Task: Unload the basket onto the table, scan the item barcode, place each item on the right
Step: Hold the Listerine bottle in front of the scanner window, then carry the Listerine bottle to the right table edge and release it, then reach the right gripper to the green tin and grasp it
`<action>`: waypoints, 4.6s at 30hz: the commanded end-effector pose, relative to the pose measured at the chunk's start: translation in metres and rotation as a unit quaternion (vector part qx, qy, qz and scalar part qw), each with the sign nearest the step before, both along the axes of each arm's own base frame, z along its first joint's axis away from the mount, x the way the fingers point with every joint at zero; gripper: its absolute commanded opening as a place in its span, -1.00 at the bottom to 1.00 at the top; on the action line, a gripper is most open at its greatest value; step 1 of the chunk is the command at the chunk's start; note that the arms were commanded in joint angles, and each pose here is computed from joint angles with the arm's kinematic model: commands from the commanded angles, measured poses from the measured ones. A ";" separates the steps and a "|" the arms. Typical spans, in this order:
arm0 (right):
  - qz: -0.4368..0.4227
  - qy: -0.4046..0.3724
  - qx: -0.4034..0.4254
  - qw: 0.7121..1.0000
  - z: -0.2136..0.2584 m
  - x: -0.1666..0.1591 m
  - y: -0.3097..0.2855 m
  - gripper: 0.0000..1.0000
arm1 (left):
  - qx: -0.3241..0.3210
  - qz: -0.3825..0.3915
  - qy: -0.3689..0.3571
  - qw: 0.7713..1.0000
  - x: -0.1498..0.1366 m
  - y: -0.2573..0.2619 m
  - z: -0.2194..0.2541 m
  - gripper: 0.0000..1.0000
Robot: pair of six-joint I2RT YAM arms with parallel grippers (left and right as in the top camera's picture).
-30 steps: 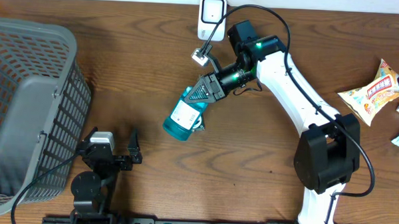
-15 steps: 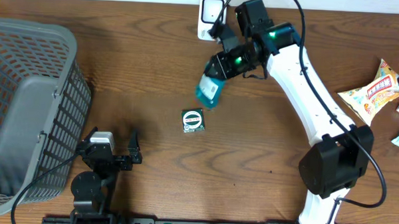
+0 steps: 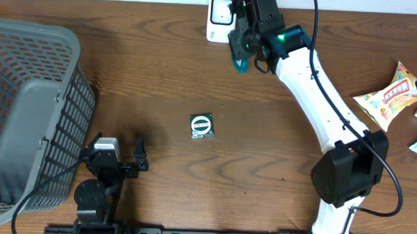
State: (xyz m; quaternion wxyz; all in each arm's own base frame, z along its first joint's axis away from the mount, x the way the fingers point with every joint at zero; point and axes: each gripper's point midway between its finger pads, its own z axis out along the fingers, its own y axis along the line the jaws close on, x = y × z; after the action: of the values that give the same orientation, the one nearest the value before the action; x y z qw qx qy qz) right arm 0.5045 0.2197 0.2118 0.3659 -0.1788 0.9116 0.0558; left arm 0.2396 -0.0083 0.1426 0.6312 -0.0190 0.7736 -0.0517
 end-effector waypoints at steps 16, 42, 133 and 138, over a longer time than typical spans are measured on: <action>-0.085 -0.231 -0.155 0.957 0.019 0.114 0.012 -0.78 | 0.005 -0.005 0.019 1.000 -0.001 -0.001 -0.013 1.00; -0.202 -0.160 -0.339 0.905 -0.025 0.127 -0.065 -0.81 | 0.005 -0.005 0.019 1.000 -0.001 -0.001 -0.013 1.00; 0.005 0.328 -0.080 0.941 -0.160 -0.192 0.096 0.98 | 0.005 -0.005 0.019 1.000 -0.001 -0.001 -0.013 1.00; 0.015 0.314 -0.069 0.947 -0.178 -0.186 0.099 0.99 | 0.005 -0.005 0.019 1.000 -0.001 -0.001 -0.013 1.00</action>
State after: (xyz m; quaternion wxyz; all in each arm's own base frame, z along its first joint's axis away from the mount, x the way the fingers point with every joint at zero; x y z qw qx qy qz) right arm 0.3169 0.3180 0.0391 0.0449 -0.1848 0.9808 0.0428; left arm 0.2396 -0.0082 0.1426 0.6312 -0.0193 0.7736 -0.0517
